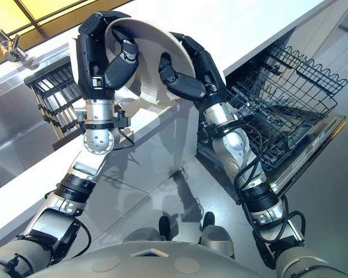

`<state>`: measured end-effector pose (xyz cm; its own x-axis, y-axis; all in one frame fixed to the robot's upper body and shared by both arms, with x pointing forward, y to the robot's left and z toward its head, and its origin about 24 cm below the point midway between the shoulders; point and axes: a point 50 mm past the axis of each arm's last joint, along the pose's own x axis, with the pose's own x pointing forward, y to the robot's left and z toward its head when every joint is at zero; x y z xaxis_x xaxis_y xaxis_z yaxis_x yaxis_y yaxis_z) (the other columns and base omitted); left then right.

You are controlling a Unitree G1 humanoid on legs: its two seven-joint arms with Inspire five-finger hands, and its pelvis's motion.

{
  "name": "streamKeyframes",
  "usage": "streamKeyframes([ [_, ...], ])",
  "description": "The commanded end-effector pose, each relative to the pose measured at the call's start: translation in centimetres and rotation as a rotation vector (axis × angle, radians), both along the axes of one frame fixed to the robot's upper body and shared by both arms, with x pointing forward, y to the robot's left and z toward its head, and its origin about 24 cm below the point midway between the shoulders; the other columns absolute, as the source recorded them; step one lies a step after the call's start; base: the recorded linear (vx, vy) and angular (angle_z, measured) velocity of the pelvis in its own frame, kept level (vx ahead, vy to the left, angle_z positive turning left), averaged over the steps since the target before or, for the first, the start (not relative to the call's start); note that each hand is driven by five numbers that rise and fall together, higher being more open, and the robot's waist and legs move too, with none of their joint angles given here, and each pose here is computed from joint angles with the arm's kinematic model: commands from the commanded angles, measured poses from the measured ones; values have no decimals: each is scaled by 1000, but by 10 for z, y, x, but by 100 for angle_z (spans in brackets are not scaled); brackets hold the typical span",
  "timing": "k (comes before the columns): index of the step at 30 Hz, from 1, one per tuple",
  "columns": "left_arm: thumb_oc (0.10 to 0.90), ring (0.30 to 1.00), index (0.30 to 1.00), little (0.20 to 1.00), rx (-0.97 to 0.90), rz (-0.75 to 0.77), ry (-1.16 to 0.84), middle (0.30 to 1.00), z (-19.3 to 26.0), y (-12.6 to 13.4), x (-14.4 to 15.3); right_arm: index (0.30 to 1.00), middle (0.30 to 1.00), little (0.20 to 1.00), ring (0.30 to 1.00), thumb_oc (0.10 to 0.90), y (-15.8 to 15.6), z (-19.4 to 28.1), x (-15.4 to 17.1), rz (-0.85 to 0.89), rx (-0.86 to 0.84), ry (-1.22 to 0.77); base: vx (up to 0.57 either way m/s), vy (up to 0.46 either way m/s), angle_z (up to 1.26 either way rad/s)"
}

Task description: Pick up plates and place into dishwasher.

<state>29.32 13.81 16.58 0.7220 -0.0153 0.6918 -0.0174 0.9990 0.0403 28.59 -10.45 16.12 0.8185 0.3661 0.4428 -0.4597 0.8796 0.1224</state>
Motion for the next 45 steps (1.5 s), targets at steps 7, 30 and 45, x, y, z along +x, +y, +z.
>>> streamKeyframes([
  [7, 100, 300, 300, 200, 110, -526, -351, 300, 47, -56, -38, 300, 300, 200, 300, 100, 3, 18, 6, 25, 154, -29, -15, 32, 1],
  [30, 800, 900, 900, 900, -51, -495, -45, 900, 65, 51, -4, 300, 300, 200, 300, 100, -174, 97, 17, -1091, -306, -403, 14, 17, 2],
  [45, 800, 900, 900, 900, -60, 231, 202, 900, 28, 181, -10, 300, 300, 200, 300, 100, -284, 41, -12, -1420, -498, -12, 69, 0, 6],
])
